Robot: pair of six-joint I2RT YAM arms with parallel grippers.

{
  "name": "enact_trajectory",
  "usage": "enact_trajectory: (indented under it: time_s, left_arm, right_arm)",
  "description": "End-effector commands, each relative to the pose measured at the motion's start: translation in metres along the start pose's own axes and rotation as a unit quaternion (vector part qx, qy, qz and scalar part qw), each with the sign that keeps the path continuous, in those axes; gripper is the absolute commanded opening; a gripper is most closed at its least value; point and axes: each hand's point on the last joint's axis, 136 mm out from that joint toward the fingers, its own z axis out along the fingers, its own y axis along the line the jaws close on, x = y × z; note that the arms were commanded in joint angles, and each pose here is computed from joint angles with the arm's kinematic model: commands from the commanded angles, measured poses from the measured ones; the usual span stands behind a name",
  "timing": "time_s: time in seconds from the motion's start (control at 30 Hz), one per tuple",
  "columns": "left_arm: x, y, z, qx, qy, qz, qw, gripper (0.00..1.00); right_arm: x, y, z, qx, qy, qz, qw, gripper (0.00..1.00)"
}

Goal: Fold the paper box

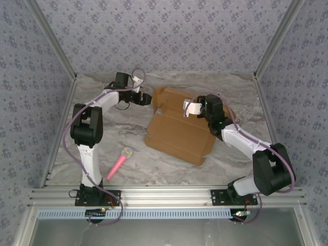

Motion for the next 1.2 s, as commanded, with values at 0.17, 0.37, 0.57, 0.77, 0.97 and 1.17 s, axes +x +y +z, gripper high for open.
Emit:
enact_trajectory:
  time_s: [0.17,0.37,0.57,0.77,0.97,1.17]
  left_arm:
    - [0.001,-0.024,0.010,0.067,0.025,0.051,0.996,0.61]
    - [0.000,-0.041,0.014,0.094,0.027,0.078,0.992,0.61]
    - [0.003,-0.053,0.016,0.108,0.028,0.099,0.989,0.61]
    - [-0.001,-0.060,0.014,0.116,0.021,0.111,0.987,0.61]
    - [-0.007,-0.064,0.010,0.125,0.017,0.118,0.985,0.61]
    - [-0.011,-0.058,0.009,0.121,0.019,0.113,0.986,0.61]
  right_arm:
    - [0.000,-0.003,0.001,0.043,0.003,-0.042,0.998,0.00]
    - [0.000,-0.001,0.003,0.036,0.005,-0.039,0.999,0.00]
    - [0.001,0.001,0.004,0.028,0.007,-0.028,0.999,0.00]
    - [0.002,0.001,0.004,0.027,0.009,-0.027,0.999,0.00]
    - [0.002,0.001,0.003,0.026,0.009,-0.028,0.999,0.00]
    - [0.001,0.002,0.004,0.025,0.009,-0.028,0.999,0.00]
